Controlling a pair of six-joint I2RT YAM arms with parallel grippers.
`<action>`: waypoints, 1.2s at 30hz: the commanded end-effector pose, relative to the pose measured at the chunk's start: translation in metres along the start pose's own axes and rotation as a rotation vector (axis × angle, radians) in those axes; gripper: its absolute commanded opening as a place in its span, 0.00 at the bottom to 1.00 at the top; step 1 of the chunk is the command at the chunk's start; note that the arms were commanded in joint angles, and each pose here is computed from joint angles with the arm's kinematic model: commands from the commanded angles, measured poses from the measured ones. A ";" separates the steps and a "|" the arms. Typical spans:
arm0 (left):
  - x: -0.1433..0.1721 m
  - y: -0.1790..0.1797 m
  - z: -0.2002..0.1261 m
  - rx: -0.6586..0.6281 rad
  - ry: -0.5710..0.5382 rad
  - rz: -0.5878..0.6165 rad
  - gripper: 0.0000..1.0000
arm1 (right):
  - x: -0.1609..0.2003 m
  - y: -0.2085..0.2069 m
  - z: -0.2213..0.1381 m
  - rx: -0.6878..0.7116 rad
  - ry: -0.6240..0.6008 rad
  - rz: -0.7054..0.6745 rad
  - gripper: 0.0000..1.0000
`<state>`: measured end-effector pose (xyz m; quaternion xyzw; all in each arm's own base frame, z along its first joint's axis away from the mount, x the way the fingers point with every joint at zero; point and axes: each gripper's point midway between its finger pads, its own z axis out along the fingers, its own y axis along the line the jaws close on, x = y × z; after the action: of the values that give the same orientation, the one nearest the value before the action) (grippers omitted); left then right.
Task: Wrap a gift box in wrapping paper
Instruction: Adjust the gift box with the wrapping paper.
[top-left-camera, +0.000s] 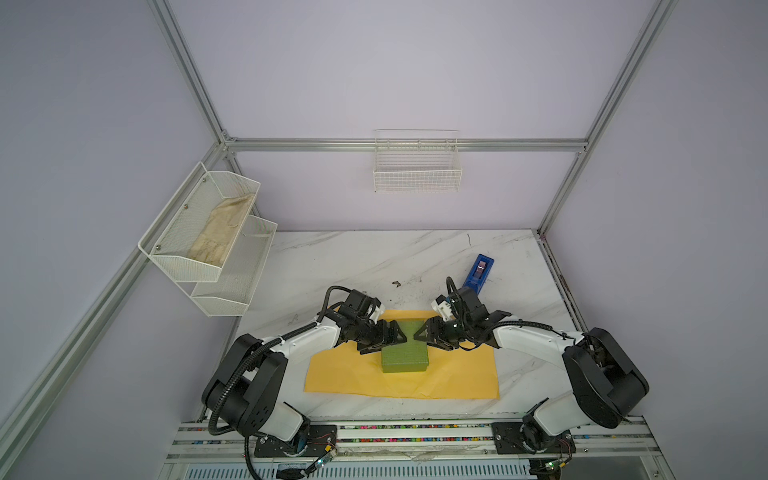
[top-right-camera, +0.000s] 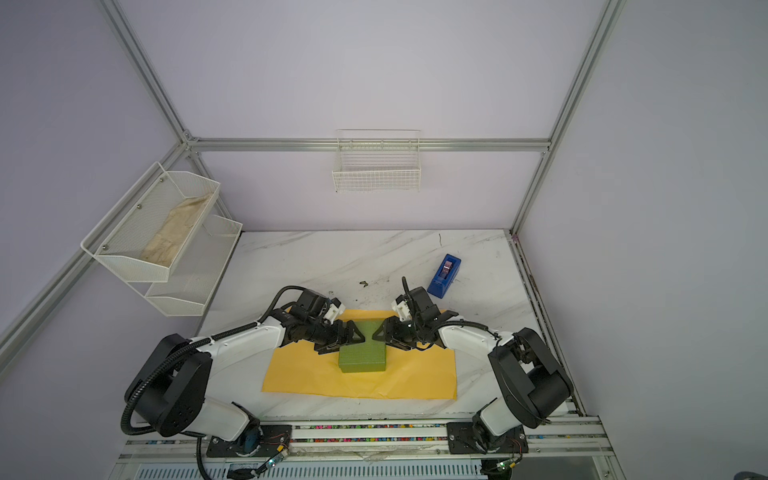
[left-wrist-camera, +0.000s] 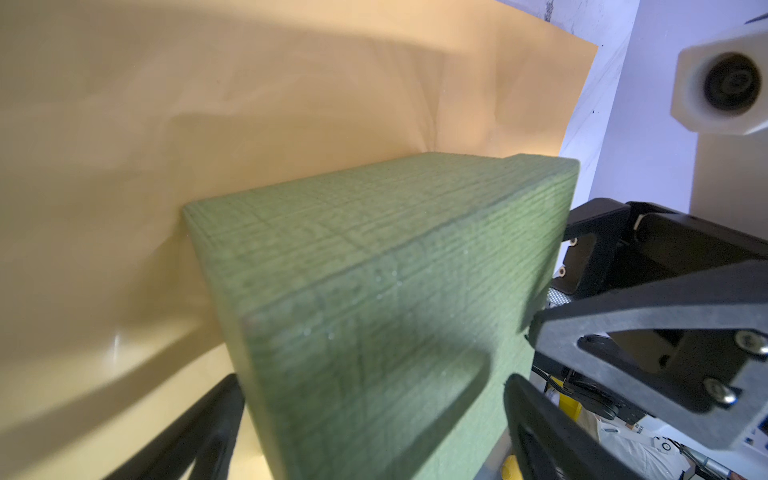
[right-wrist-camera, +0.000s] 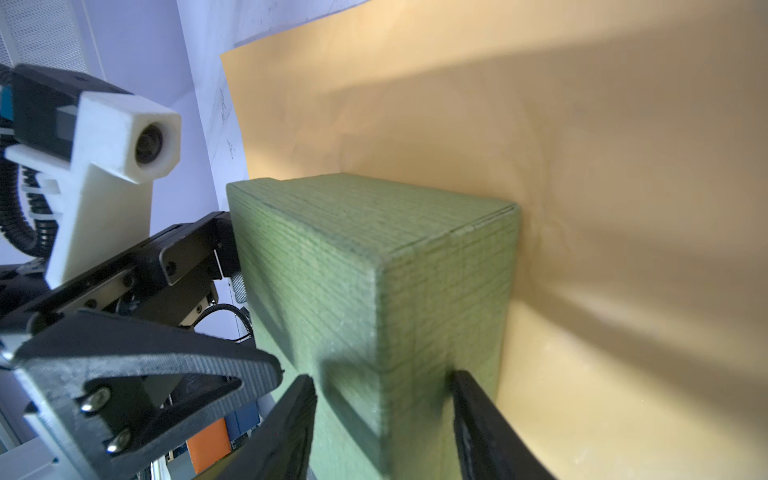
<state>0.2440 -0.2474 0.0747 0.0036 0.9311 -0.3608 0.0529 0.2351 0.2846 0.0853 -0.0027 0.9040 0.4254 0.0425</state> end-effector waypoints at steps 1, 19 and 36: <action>-0.032 -0.050 -0.014 0.116 -0.059 0.126 0.96 | 0.000 0.016 0.000 -0.030 0.007 -0.043 0.55; -0.042 -0.028 -0.049 -0.102 -0.133 0.169 0.95 | -0.020 0.014 -0.035 0.100 -0.132 -0.073 0.63; -0.015 -0.105 -0.035 0.030 -0.052 0.253 0.53 | -0.066 -0.141 -0.185 0.332 -0.529 0.288 0.65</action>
<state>0.2430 -0.2796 0.1484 0.1025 0.9296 -0.3371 0.1079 0.3082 0.0762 0.1213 0.2143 0.8996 0.2996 0.2344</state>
